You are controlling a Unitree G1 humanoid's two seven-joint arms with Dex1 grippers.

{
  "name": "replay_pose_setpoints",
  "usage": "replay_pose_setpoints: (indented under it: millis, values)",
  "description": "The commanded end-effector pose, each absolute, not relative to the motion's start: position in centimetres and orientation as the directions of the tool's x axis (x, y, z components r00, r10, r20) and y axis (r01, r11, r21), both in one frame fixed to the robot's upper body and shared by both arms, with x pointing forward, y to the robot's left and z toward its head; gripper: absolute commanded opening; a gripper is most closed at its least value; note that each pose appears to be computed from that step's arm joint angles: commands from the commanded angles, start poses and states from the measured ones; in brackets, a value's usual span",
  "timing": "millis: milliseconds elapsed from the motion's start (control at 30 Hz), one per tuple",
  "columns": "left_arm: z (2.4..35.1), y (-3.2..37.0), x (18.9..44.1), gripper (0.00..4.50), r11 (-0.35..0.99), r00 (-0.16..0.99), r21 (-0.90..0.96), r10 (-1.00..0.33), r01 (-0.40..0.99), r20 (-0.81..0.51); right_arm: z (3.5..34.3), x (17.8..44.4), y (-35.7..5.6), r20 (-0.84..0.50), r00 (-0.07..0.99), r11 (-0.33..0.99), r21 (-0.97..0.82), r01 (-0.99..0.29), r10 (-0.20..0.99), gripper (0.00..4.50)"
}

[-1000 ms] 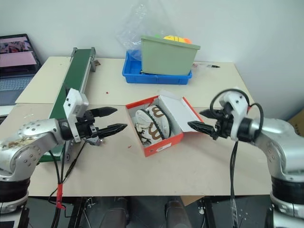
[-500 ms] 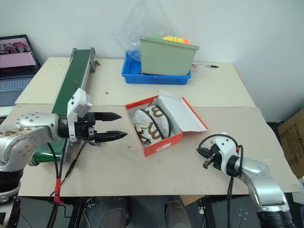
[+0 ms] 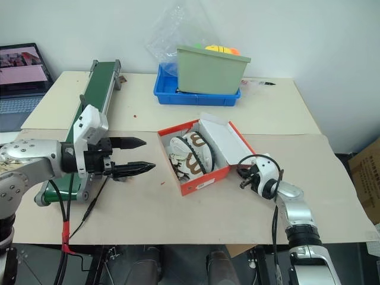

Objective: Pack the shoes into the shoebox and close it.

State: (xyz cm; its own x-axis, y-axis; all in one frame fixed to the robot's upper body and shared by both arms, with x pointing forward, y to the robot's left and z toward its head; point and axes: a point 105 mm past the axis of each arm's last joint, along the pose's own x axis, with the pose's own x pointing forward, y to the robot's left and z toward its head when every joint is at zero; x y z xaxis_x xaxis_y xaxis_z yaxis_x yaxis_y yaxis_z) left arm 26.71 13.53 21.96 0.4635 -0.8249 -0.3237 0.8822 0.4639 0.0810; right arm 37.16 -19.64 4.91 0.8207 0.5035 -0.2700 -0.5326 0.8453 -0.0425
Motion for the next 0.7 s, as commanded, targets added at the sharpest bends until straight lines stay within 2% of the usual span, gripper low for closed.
replay_pose_setpoints:
  millis: [33, 233, 367, 500, 700]
  values:
    - [22.9, 13.7, 26.6, 4.13, 0.474, 0.497, 0.151, -0.812, 0.868, -0.307, 7.6, 38.8, -19.8, -0.155, 0.856, 0.862, -0.043, -0.504, 0.493, 0.05]
    - [22.9, 13.9, 26.9, 4.13, 0.485, 0.518, 0.183, -0.796, 0.855, -0.313, 11.3, 39.8, -19.6, -0.041, 0.864, 0.864, -0.028, -0.502, 0.501, 0.05]
    - [21.4, 15.2, 27.9, 4.13, 0.514, 0.573, 0.253, -0.730, 0.820, -0.373, 15.6, 40.1, -19.1, 0.077, 0.856, 0.858, -0.004, -0.513, 0.512, 0.05]
    - [20.9, 15.2, 28.2, 4.13, 0.504, 0.568, 0.261, -0.732, 0.823, -0.377, 18.4, 39.3, -18.3, 0.118, 0.822, 0.830, -0.027, -0.558, 0.557, 0.05]
    - [20.7, 15.0, 28.6, 4.13, 0.498, 0.562, 0.262, -0.740, 0.827, -0.368, 20.6, 37.1, -15.8, 0.107, 0.735, 0.741, -0.030, -0.671, 0.669, 0.05]
